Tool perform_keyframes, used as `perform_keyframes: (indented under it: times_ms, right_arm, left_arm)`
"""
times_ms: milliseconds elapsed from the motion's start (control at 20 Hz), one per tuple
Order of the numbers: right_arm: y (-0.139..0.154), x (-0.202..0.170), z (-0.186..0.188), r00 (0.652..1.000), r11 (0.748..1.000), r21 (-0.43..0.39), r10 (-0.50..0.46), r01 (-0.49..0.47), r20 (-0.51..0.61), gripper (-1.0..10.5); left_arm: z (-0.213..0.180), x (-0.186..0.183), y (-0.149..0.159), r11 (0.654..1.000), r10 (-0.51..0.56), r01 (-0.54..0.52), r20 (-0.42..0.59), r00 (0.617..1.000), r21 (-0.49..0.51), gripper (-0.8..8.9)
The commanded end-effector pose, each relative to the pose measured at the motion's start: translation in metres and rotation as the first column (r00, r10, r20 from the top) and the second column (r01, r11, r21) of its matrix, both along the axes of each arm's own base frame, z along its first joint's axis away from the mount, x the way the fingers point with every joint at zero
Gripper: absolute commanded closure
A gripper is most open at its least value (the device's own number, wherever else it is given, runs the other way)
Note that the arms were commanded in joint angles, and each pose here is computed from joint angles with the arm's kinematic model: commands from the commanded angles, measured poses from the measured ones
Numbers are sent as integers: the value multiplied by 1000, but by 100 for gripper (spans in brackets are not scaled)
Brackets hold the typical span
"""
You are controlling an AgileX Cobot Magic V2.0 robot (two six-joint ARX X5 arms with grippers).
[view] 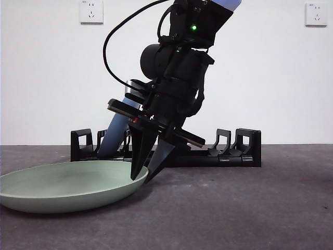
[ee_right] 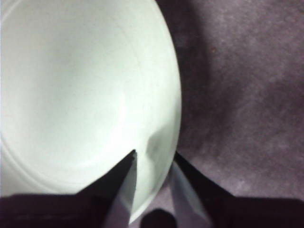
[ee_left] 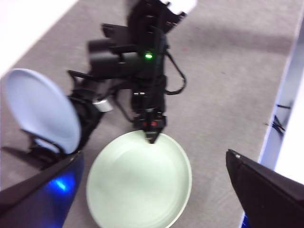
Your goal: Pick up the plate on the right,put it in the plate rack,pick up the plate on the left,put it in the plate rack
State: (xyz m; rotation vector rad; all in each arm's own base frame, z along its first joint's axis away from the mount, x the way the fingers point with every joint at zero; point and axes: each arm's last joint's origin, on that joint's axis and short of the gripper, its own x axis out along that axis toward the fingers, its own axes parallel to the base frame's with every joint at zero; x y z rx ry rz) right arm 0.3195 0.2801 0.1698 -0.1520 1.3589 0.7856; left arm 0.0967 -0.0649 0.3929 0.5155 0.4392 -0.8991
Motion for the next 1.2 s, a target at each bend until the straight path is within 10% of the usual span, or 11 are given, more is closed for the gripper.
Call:
perform_keyframes:
  times_ms: [50, 550, 900, 1200]
  right_arm:
    - [2, 0, -11, 1000, 1000, -17, -12, 12, -19, 968]
    - [-21, 0, 21, 999, 999, -27, -45, 45, -18, 959]
    - [-90, -27, 135, 984, 986, 90, -147, 138, 104, 959]
    - [-131, -58, 183, 970, 971, 151, -204, 183, 136, 959]
  left_arm:
    - [0, 1, -4, 1000, -27, 27, 0, 1000, 9, 306]
    - [-12, 0, -28, 968, -164, 163, -12, 986, 188, 306]
    - [-33, 0, -87, 850, -370, 352, -30, 928, 392, 311]
    - [-65, 15, -144, 766, -357, 291, 3, 934, 573, 315]
